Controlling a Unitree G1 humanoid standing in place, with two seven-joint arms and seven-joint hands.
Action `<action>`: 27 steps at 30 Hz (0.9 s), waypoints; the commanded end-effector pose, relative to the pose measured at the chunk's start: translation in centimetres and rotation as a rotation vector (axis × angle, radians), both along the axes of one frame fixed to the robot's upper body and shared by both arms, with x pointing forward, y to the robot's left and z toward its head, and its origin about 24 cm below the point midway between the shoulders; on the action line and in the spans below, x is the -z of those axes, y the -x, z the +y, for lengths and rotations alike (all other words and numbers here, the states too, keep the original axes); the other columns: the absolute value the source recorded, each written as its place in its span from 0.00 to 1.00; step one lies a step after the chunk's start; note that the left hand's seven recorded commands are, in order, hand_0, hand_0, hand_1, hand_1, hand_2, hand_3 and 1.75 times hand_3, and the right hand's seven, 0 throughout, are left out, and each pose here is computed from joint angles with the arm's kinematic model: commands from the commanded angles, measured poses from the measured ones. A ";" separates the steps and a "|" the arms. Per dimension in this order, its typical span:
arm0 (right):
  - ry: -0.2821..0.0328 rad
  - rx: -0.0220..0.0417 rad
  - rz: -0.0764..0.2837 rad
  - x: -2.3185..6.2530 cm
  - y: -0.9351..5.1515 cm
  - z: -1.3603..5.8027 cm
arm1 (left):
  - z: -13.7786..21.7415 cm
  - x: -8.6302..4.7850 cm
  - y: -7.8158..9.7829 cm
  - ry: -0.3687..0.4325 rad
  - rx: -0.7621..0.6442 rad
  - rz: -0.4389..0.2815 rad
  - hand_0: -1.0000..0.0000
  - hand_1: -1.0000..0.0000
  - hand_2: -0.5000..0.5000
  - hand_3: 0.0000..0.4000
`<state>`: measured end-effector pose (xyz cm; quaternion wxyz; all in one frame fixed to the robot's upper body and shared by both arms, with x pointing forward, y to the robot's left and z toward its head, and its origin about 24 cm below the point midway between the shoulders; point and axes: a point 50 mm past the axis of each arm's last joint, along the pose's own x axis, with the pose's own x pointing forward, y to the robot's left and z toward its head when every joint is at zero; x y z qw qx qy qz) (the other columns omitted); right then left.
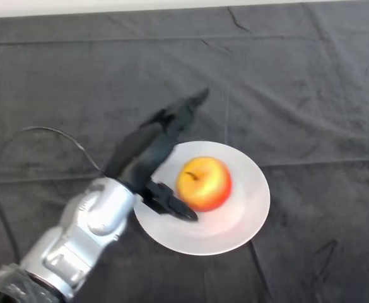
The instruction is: Move the apple to the plate
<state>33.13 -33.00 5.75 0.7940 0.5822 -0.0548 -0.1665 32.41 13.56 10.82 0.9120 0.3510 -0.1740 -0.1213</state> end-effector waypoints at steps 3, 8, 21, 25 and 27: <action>-0.001 0.0114 -0.057 -1.45 -0.64 -0.11 | 2.2 -3.2 -1.0 0.014 -0.051 -0.103 1.00 1.00 0.50 0.00; -0.001 0.0114 -0.057 -1.45 -0.64 -0.11 | 4.4 -4.4 -1.2 0.041 -0.120 -0.138 1.00 1.00 0.50 0.00; -0.001 0.0114 -0.057 -1.45 -0.64 -0.11 | 10.9 -8.4 -1.4 0.094 -0.320 -0.243 1.00 1.00 0.50 0.00; -0.001 0.0114 -0.057 -1.45 -0.64 -0.11 | 13.0 -9.6 -1.1 0.107 -0.383 -0.280 1.00 1.00 0.50 0.00; -0.001 0.0114 -0.057 -1.46 -0.64 -0.12 | 13.9 -10.2 -0.9 0.114 -0.416 -0.300 1.00 1.00 0.50 0.00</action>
